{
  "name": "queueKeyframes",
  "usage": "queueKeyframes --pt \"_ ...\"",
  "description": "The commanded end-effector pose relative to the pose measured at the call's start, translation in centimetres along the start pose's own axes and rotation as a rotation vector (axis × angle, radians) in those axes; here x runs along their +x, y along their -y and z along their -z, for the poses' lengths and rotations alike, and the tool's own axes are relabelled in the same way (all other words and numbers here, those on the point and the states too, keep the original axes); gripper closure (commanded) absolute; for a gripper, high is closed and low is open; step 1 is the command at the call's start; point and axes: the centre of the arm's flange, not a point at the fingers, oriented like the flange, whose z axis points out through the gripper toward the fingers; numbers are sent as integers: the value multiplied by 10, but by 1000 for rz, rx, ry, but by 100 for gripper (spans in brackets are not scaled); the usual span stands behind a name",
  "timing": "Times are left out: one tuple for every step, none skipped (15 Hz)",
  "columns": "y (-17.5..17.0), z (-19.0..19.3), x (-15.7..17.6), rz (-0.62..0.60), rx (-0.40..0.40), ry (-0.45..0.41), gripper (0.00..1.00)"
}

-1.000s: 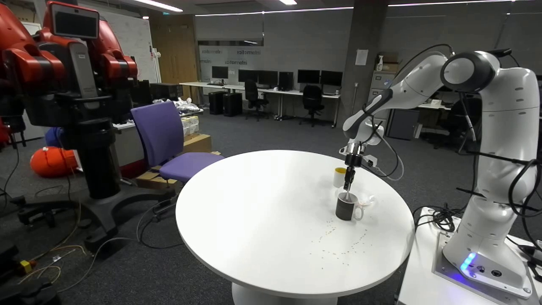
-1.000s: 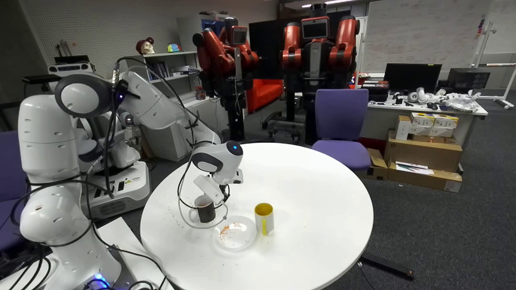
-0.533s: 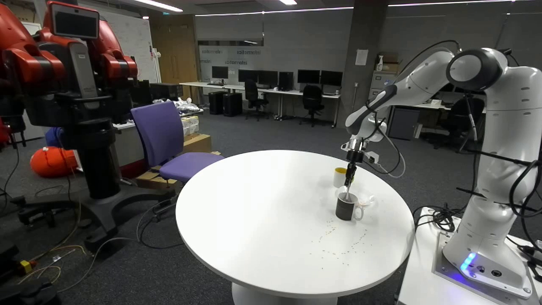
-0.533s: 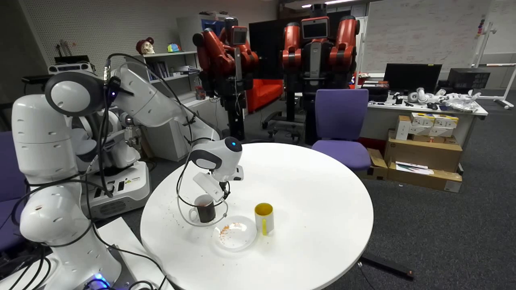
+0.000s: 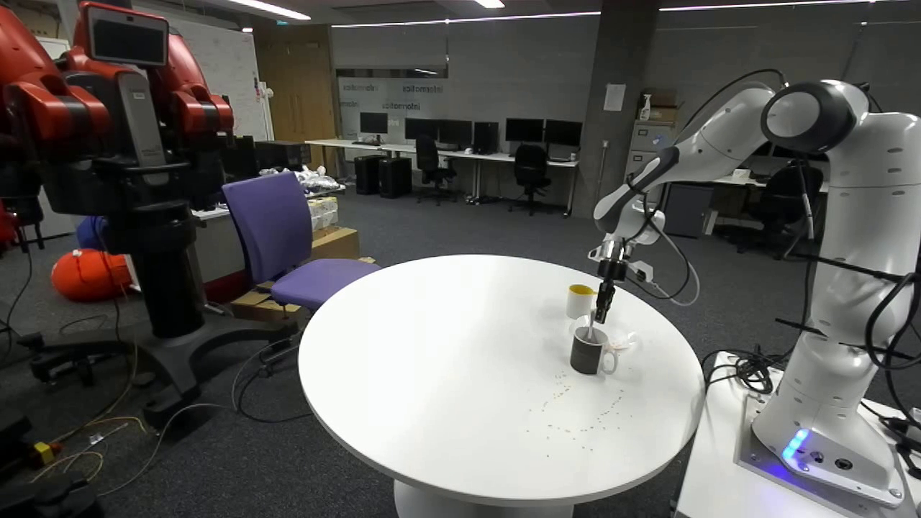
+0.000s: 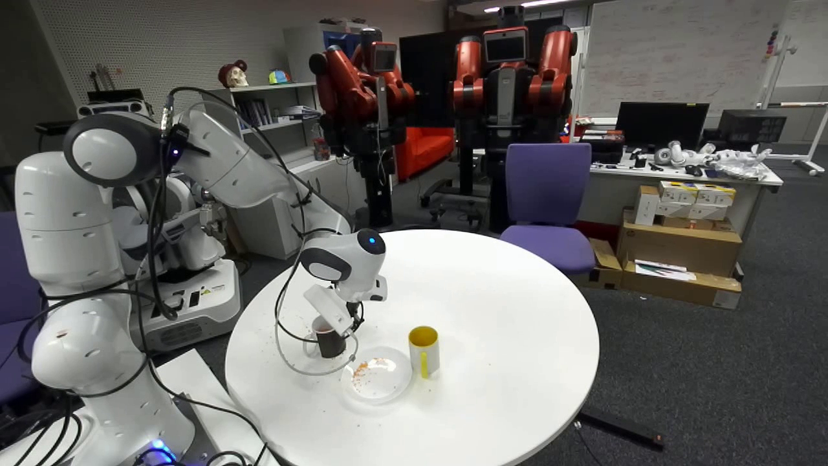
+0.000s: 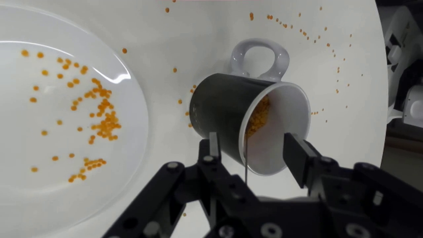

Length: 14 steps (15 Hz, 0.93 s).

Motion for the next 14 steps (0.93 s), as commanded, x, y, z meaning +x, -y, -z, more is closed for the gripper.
queueKeyframes --pt "5 10 -12 -21 -4 -6 49" --pt "6 10 -10 -18 -6 -6 51" --pt "6 11 -9 -17 -7 -6 53" --pt "6 11 -9 -16 -8 -6 54" --pt "6 11 -7 -15 -9 -6 55" --pt "5 12 -6 -13 -10 -9 54" --pt "5 12 -4 -11 -10 -10 52" --pt "5 11 -3 -10 -12 -9 50" --pt "4 11 -2 -9 -13 -8 50" --pt "3 11 0 -8 -15 -10 50" --pt "3 12 0 -8 -15 -12 51" --pt "3 13 1 -8 -18 -16 51" --pt "3 13 2 -7 -20 -19 53" --pt "3 13 3 -7 -21 -21 52"
